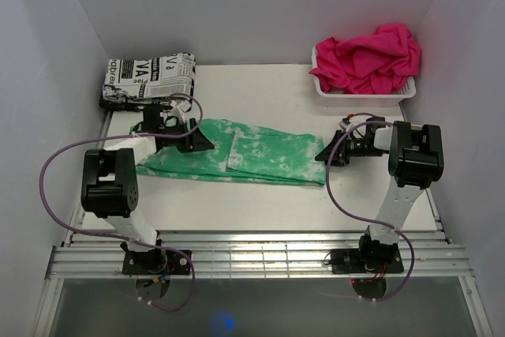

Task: Fold and stack the trousers
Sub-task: Fold the trousers

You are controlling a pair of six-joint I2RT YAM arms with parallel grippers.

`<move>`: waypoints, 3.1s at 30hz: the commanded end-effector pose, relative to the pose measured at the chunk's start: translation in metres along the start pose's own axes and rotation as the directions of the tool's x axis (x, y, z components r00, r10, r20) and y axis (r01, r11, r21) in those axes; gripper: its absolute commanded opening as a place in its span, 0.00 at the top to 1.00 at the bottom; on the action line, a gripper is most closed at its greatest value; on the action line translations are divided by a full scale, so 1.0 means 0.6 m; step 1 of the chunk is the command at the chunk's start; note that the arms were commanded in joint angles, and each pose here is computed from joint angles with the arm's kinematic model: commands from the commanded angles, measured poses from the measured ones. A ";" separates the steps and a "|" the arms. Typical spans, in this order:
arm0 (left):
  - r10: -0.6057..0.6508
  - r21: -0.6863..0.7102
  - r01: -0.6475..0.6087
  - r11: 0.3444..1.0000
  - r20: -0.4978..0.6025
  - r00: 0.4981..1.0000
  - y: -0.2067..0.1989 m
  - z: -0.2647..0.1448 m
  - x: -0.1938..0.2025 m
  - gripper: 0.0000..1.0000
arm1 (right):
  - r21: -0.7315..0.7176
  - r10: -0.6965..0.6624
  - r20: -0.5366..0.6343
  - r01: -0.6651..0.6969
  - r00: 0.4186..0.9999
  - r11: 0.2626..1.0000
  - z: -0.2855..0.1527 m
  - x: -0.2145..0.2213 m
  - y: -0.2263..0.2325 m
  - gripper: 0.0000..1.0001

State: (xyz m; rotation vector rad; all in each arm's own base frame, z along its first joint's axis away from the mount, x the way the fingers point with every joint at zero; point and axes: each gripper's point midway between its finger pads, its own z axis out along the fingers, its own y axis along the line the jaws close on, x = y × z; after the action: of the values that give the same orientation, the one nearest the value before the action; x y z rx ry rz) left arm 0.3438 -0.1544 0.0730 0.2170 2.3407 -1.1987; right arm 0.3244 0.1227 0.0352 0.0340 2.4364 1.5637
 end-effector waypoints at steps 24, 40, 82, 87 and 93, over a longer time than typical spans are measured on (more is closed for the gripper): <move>-0.145 -0.176 0.192 0.966 0.247 0.958 0.226 -0.214 -0.010 0.05 | 0.034 -0.261 0.029 0.260 0.965 0.965 -0.186 -0.071 0.113 0.92; -0.188 -0.015 0.192 0.981 0.121 0.975 0.173 -0.126 0.029 0.65 | -0.151 -0.279 0.151 0.301 0.948 0.942 -0.165 -0.143 0.257 0.92; -0.160 -0.009 0.160 0.987 0.028 0.987 0.150 -0.089 0.068 1.00 | -0.460 -0.382 -0.108 0.294 0.918 0.838 0.339 -0.004 0.453 0.92; -0.167 -0.013 0.167 0.986 0.022 0.986 0.151 -0.089 0.075 1.00 | -0.484 -0.384 -0.123 0.283 0.915 0.828 0.376 0.013 0.462 0.92; -0.170 -0.011 0.170 0.985 0.013 0.985 0.149 -0.088 0.083 1.00 | -0.495 -0.393 -0.141 0.280 0.909 0.823 0.414 0.034 0.464 0.92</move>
State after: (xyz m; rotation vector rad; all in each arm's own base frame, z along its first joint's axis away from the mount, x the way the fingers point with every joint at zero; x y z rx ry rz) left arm 0.3276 -0.0600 0.0210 -0.0077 2.3435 -1.2790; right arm 0.3310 0.4474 0.1554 -0.5764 2.1320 1.9906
